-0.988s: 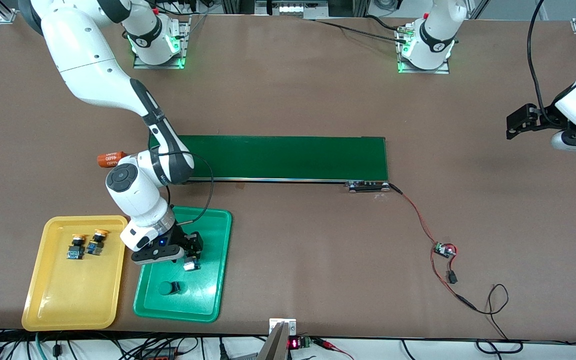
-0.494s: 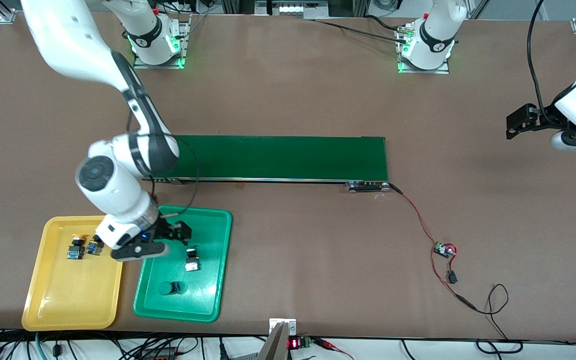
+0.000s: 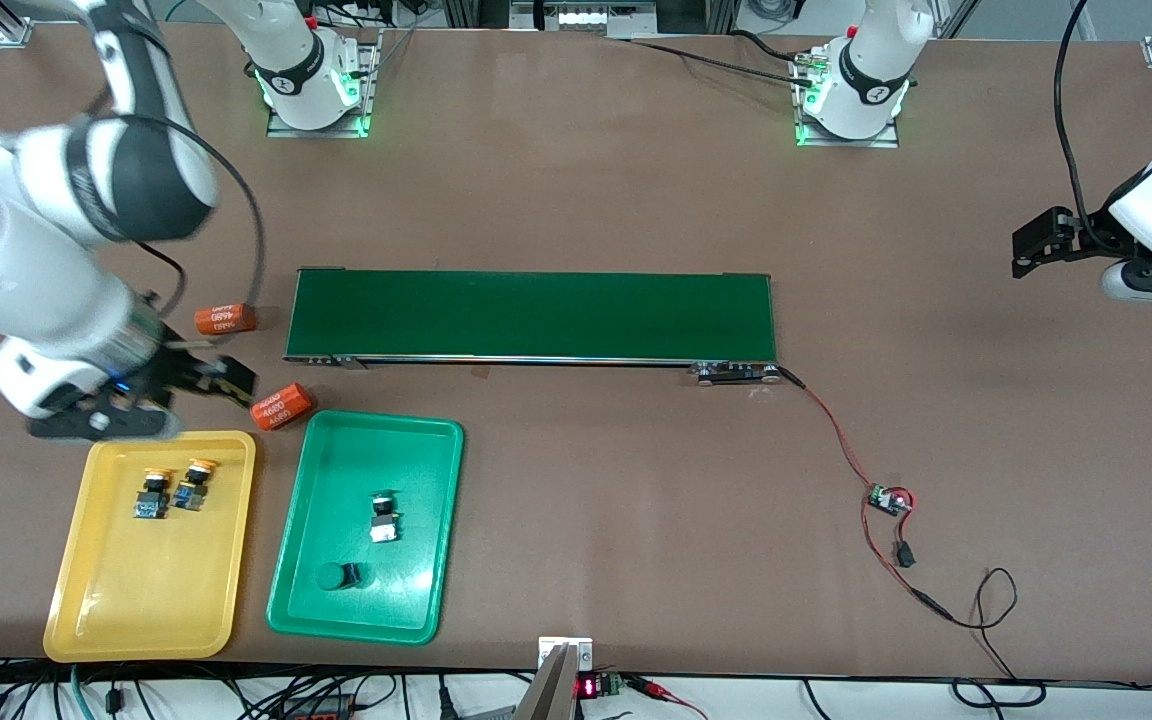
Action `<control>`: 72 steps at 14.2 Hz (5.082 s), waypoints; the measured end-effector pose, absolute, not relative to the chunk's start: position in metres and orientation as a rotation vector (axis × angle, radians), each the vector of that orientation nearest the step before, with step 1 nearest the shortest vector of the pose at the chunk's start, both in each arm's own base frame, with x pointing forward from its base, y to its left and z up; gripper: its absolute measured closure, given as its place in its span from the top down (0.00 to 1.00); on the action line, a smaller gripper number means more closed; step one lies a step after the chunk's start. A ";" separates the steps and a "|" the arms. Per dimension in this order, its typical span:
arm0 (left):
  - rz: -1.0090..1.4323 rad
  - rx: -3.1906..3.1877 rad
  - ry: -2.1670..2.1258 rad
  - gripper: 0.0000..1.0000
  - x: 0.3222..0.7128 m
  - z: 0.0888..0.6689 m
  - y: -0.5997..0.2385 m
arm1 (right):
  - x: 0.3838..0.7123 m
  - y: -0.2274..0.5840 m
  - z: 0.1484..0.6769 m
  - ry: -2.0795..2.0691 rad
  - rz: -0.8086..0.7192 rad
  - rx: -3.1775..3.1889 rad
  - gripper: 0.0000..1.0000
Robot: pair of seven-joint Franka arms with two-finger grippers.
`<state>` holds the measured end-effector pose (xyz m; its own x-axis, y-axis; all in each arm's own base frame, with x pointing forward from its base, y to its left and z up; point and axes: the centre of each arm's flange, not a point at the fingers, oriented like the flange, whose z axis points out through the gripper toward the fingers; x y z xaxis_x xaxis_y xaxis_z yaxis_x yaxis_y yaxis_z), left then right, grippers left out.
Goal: Sort buttons by color to trays
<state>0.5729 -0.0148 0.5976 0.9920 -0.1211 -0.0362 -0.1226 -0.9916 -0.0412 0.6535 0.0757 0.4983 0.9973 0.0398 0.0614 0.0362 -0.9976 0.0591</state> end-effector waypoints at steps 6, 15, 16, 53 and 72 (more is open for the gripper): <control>0.055 -3.092 0.189 1.00 0.573 0.597 -0.015 | 0.567 0.007 0.588 0.096 -0.037 3.055 1.00; 0.055 -3.092 0.189 1.00 0.573 0.597 -0.015 | 0.550 -0.011 0.585 0.045 -0.145 3.047 1.00; 0.055 -3.092 0.189 1.00 0.573 0.597 -0.015 | 0.552 -0.012 0.590 0.044 -0.127 3.041 1.00; 0.060 -3.092 0.194 1.00 0.573 0.597 -0.017 | 0.552 -0.010 0.589 0.015 -0.171 3.144 1.00; 0.074 -3.091 0.197 1.00 0.572 0.596 -0.018 | 0.552 0.027 0.588 0.118 -0.169 3.150 1.00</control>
